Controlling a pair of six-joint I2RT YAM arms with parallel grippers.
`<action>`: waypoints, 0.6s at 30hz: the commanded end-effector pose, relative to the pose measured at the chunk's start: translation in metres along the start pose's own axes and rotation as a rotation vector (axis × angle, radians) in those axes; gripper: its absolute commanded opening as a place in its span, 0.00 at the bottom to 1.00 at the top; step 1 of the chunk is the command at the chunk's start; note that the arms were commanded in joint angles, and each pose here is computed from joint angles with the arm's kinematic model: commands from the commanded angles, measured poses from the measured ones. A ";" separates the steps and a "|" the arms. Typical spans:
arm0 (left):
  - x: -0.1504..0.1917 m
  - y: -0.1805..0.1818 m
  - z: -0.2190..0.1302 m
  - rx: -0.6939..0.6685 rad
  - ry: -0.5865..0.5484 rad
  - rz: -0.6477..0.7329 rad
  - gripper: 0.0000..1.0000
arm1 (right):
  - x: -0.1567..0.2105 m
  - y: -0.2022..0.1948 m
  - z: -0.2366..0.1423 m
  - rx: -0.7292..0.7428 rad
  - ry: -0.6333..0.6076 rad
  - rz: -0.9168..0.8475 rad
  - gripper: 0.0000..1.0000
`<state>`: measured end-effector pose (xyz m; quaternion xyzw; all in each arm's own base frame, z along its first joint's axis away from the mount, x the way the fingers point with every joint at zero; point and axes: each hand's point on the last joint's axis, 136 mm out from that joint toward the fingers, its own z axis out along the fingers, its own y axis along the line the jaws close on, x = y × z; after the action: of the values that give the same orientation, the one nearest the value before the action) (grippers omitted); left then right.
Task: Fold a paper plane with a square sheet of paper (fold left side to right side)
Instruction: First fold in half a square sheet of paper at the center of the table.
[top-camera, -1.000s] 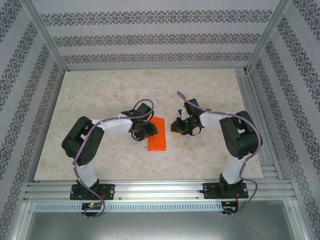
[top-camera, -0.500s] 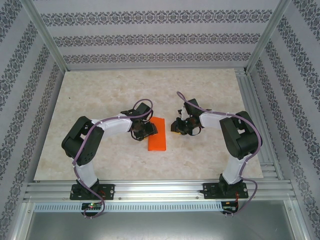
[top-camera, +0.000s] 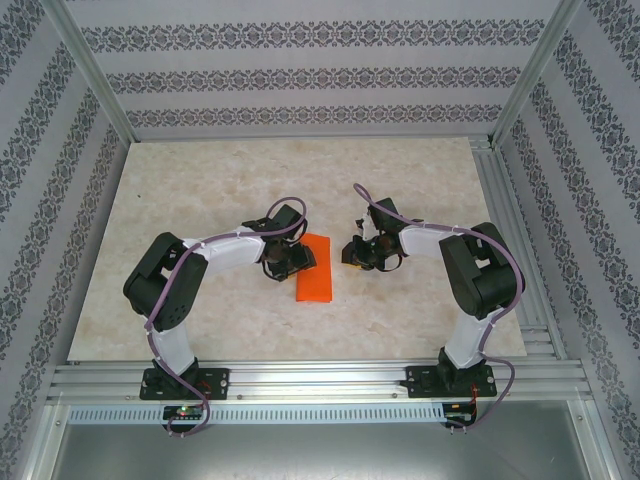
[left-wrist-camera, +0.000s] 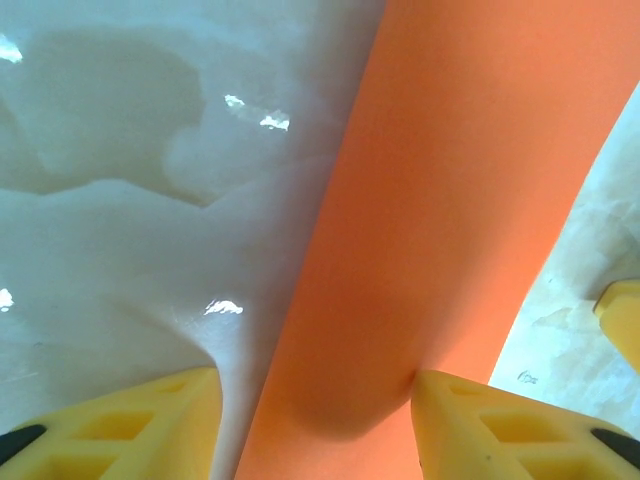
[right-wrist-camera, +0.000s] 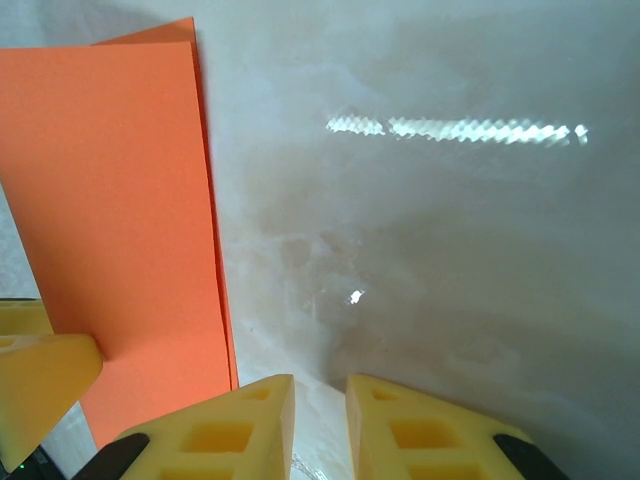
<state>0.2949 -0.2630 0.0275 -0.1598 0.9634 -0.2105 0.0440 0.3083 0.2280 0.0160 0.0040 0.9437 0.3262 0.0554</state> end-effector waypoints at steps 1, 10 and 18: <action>-0.010 -0.008 -0.013 -0.001 -0.049 -0.004 0.55 | 0.012 0.003 0.003 -0.004 0.026 -0.004 0.21; -0.011 -0.011 -0.009 0.000 -0.035 -0.006 0.53 | 0.013 0.003 0.004 -0.009 0.027 -0.004 0.21; -0.013 -0.017 -0.005 0.012 -0.026 -0.006 0.51 | 0.013 0.003 0.005 -0.010 0.031 -0.004 0.21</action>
<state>0.3083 -0.2698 0.0418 -0.1587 0.9610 -0.2182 0.0609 0.3086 0.2282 0.0165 0.0030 0.9430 0.3276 0.0583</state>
